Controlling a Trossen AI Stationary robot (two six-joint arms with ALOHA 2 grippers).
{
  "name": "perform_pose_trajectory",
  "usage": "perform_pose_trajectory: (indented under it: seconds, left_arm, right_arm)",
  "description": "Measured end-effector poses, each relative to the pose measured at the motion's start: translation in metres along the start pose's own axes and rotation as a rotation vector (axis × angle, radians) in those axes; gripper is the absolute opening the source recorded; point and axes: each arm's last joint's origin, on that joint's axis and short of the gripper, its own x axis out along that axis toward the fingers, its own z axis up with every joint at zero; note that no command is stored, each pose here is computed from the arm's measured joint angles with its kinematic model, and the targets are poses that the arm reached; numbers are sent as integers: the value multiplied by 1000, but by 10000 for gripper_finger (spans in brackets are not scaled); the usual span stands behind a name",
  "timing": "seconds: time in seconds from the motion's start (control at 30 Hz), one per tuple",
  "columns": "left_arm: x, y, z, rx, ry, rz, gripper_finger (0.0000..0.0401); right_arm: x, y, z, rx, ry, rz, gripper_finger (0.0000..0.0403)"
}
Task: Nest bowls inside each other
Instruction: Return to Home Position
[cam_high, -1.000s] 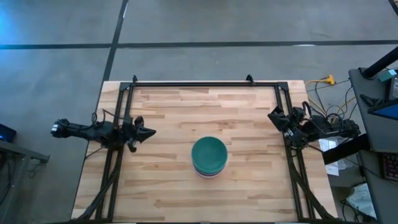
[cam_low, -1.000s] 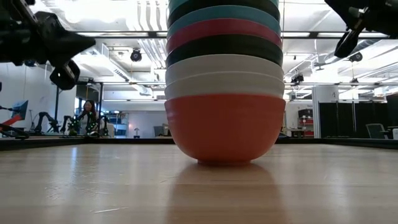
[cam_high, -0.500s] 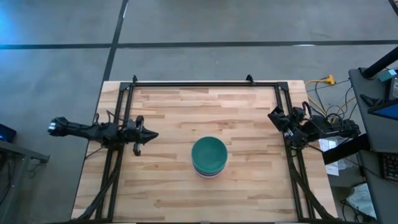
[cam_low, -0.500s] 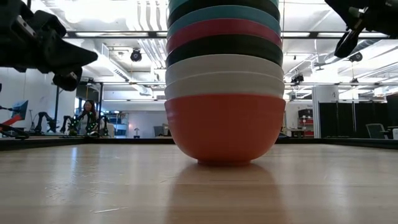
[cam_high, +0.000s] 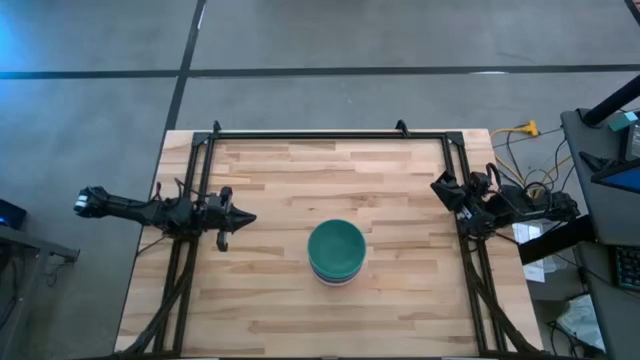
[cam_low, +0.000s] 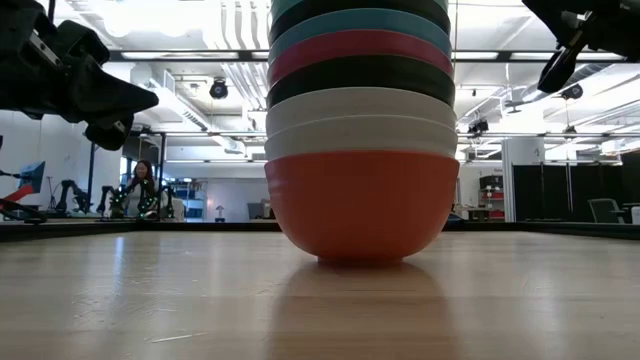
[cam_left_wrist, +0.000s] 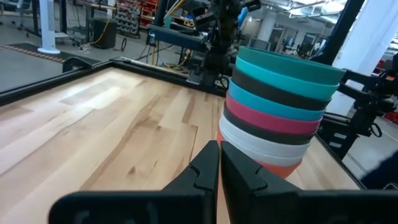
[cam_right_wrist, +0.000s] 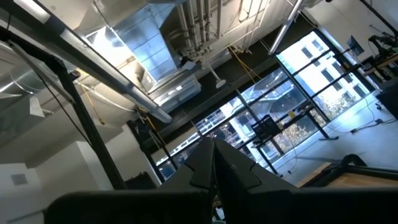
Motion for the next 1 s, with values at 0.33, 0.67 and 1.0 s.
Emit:
perform_pose_trajectory:
  seconds: [0.33, 0.67, 1.0]
  left_arm:
    - [1, 0, 1, -3, -10, -3, 0]
    - [1, -1, 2, -5, -17, -5, 0]
    - [1, -1, 2, -5, -18, -6, 0]
  right_arm:
    - [0, 0, 0, 1, -2, 1, 9]
    - [-4, 7, 20, 861, -188, 177, 9]
    - [1, 0, 1, 419, -52, 13, 9]
